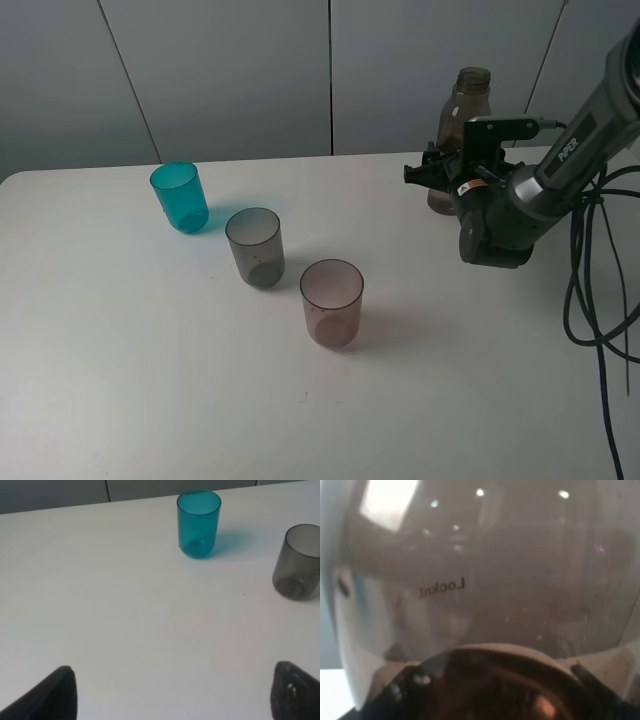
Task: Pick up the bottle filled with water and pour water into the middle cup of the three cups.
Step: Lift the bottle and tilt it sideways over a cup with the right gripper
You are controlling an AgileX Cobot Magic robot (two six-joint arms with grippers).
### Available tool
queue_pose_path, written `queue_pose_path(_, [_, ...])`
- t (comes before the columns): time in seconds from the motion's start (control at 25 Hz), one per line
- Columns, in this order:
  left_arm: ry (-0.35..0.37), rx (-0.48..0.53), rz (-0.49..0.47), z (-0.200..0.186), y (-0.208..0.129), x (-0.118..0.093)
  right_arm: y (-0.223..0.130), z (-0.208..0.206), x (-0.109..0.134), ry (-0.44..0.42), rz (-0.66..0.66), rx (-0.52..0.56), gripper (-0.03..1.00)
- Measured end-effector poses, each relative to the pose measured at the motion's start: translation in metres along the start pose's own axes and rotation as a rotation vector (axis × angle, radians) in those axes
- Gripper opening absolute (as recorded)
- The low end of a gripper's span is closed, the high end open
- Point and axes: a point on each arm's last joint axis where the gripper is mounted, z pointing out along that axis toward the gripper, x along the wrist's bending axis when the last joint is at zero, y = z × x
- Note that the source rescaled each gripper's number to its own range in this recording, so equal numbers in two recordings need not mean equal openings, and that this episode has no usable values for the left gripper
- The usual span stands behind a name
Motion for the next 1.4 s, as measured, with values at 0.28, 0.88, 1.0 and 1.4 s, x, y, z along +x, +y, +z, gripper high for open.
queue_pose_path(0.28, [0.000,0.000,0.000,0.000,0.000,0.000,0.012,0.000,0.003,0.036,0.006,0.002,0.01])
queue_pose_path(0.88, [0.000,0.000,0.000,0.000,0.000,0.000,0.073,-0.005,0.027,0.322,-0.064,-0.071,0.01])
queue_pose_path(1.0, [0.000,0.000,0.000,0.000,0.000,0.000,0.086,0.002,0.033,0.398,-0.063,-0.078,0.01])
queue_pose_path(1.4, [0.000,0.000,0.000,0.000,0.000,0.000,0.110,0.017,0.059,0.636,-0.269,-0.083,0.01])
